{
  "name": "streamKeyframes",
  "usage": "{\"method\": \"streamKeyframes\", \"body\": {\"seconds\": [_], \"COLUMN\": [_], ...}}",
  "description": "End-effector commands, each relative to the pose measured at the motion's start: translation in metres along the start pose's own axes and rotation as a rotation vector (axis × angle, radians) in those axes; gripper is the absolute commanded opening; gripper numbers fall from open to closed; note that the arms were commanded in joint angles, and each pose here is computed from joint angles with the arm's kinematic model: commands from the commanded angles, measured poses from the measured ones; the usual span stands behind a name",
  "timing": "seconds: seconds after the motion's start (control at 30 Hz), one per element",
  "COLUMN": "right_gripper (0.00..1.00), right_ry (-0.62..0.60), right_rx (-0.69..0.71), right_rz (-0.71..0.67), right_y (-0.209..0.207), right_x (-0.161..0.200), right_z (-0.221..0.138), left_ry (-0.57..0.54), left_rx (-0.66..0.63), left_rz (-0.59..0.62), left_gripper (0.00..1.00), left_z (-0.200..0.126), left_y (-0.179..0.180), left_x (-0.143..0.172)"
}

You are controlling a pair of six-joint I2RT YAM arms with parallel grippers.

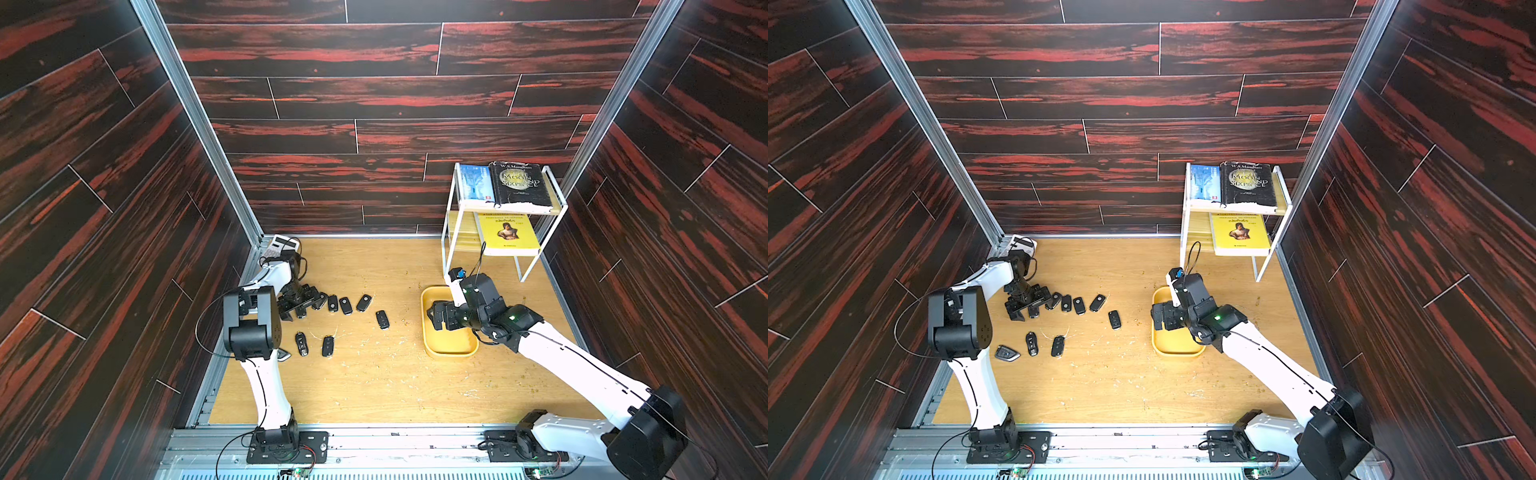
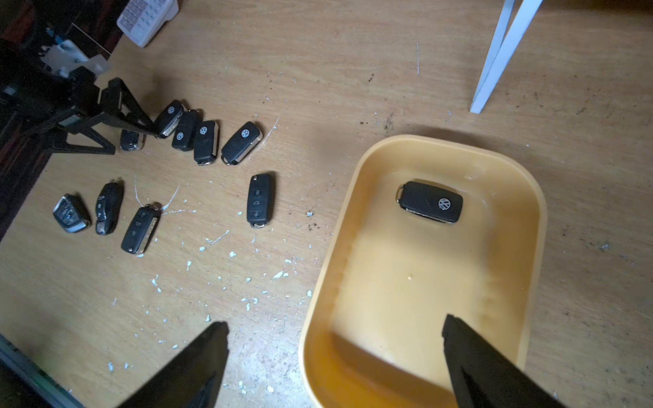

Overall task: Place the car key into the storage box
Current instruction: Pick up the car key from the center of the board.

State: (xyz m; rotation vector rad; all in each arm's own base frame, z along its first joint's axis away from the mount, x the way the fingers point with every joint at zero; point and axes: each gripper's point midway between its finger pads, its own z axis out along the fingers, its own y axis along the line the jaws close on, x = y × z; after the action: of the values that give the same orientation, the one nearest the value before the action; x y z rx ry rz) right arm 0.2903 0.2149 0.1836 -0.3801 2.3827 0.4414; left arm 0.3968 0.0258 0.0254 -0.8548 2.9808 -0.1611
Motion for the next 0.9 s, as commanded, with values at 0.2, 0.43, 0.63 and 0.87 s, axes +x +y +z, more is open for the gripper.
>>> {"method": "streamKeyframes", "body": {"seconds": [0.2, 0.43, 0.63, 0.87], "right_gripper": [0.99, 0.98, 0.98, 0.99], "right_ry": [0.033, 0.039, 0.050, 0.059], "right_rx": [-0.014, -0.017, -0.025, -0.029], "right_rz": [0.007, 0.006, 0.009, 0.011], "right_y": [0.002, 0.002, 0.003, 0.003], "right_x": [0.011, 0.013, 0.016, 0.020], "right_z": [0.012, 0.017, 0.022, 0.024], "left_ry": [-0.058, -0.083, -0.090, -0.151], "left_rx": [0.050, 0.027, 0.053, 0.060], "left_rz": [0.052, 0.062, 0.087, 0.088], "left_gripper": [0.97, 0.87, 0.83, 0.82], "left_z": [-0.006, -0.014, -0.021, -0.036], "left_y": [-0.002, 0.001, -0.002, 0.000], "left_x": [-0.002, -0.005, -0.002, -0.005]}}
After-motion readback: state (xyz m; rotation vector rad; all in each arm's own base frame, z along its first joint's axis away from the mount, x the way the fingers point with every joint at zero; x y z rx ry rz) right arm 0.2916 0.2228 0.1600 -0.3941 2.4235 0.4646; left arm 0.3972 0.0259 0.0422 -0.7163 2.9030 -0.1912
